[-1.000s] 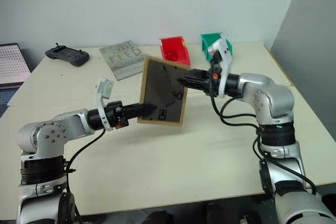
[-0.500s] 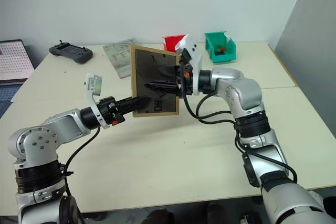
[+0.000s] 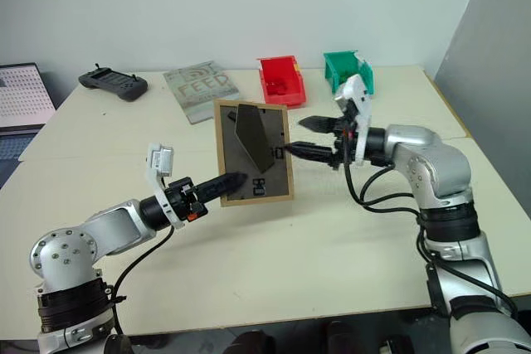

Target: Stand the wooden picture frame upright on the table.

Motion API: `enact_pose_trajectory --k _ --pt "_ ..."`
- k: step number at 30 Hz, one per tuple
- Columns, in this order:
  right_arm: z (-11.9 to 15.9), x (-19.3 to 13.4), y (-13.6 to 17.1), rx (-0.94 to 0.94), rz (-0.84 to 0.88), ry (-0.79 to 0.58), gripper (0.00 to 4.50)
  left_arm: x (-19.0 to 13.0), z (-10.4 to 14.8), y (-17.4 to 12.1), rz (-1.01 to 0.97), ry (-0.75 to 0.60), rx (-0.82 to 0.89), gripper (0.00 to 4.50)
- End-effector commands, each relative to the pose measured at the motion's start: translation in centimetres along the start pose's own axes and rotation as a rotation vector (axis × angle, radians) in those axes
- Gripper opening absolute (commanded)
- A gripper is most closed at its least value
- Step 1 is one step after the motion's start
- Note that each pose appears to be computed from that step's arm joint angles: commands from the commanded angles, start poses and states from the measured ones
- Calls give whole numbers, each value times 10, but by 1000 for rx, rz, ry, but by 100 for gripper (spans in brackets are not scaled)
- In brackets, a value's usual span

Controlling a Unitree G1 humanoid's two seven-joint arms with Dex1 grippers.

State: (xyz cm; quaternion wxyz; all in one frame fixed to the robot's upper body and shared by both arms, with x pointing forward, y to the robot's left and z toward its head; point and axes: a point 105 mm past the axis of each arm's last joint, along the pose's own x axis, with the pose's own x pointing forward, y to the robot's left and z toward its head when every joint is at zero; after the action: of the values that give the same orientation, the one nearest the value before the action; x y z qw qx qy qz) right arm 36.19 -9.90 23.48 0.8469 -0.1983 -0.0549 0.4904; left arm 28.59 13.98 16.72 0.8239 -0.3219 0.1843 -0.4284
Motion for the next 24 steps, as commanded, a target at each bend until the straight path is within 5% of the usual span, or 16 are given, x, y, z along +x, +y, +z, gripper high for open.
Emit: enact_pose_trajectory --k 1,5,16,24 --pt "-14 -8 -12 -619 -183 9 388 -7 -3 -11 -88 4 -150 143" --pt "-28 0 21 -1140 -123 -102 388 -7 -1 -27 -162 21 -259 143" --pt "8 33 47 -1329 -184 -456 388 -5 -25 -37 -191 116 -267 143" --pt "4 34 55 -1348 -117 -490 239 -6 -27 -37 -195 111 -271 143"
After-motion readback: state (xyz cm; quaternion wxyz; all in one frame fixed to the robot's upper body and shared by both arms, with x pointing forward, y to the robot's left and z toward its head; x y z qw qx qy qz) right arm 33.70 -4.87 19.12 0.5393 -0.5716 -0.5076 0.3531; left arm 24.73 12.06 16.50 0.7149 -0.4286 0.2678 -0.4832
